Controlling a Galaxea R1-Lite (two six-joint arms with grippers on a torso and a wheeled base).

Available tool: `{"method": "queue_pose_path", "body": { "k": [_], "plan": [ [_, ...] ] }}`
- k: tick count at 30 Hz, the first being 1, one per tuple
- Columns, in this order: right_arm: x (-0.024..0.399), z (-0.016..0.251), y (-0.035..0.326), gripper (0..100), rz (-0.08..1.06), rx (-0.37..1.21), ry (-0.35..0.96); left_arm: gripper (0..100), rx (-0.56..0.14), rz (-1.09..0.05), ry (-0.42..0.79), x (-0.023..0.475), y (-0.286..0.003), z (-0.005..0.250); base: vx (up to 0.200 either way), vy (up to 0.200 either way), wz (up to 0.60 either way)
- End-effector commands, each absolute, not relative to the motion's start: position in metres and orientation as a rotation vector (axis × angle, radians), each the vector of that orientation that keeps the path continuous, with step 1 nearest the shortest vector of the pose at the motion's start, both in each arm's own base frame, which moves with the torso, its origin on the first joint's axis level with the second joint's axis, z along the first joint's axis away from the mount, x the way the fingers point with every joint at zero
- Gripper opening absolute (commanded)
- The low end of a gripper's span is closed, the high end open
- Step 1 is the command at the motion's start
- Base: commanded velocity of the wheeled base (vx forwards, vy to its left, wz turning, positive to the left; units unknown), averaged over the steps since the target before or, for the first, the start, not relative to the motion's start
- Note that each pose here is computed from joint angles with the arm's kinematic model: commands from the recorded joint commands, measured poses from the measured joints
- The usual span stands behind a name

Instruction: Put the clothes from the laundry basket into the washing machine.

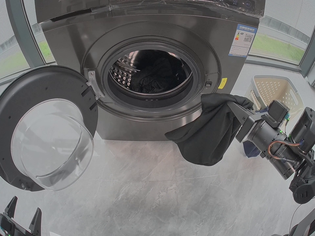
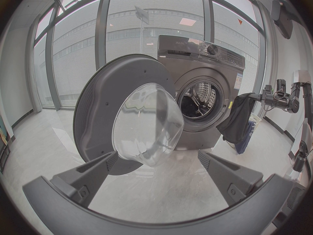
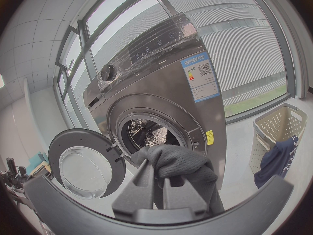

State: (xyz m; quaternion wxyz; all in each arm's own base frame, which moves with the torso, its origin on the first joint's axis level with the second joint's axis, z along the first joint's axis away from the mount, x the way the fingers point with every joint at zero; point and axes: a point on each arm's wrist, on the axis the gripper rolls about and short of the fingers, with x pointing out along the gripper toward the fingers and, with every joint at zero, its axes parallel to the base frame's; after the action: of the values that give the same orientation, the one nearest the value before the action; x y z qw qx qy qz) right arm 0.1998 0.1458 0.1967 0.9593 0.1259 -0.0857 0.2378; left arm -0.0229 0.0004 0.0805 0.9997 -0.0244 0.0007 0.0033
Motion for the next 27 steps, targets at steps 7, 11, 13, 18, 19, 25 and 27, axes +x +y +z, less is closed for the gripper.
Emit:
{"method": "queue_pose_path", "body": {
  "k": [7, 11, 13, 18, 19, 25, 27],
  "plan": [
    [0.198, 0.19, 0.153, 0, 0.515, 0.3, -0.133, 100, -0.021, 0.009, 0.006, -0.022, 0.0, 0.076, 0.0, 0.143, 0.0],
    [0.206, 0.19, 0.16, 0, 0.527, 0.298, -0.135, 100, -0.002, 0.006, 0.006, -0.022, 0.0, 0.076, 0.0, 0.0, 0.0],
    [0.207, 0.19, 0.161, 0, 0.53, 0.296, -0.136, 100, -0.008, 0.006, 0.006, -0.022, 0.0, 0.076, 0.0, 0.0, 0.0],
    [0.205, 0.191, 0.166, 0, 0.548, 0.296, -0.14, 100, 0.0, -0.003, 0.008, -0.022, 0.0, 0.075, 0.0, 0.0, 0.0],
    [0.204, 0.191, 0.166, 0, 0.551, 0.296, -0.136, 100, -0.002, 0.0, 0.008, -0.022, 0.0, 0.075, 0.0, 0.0, 0.0],
    [0.205, 0.191, 0.168, 0, 0.554, 0.295, -0.136, 100, 0.002, 0.0, 0.008, -0.022, 0.0, 0.075, 0.0, -0.067, 0.0],
    [0.205, 0.192, 0.168, 0, 0.559, 0.295, -0.14, 100, 0.0, -0.002, 0.008, -0.022, 0.0, 0.075, 0.0, -0.2, 0.0]
  ]
}}
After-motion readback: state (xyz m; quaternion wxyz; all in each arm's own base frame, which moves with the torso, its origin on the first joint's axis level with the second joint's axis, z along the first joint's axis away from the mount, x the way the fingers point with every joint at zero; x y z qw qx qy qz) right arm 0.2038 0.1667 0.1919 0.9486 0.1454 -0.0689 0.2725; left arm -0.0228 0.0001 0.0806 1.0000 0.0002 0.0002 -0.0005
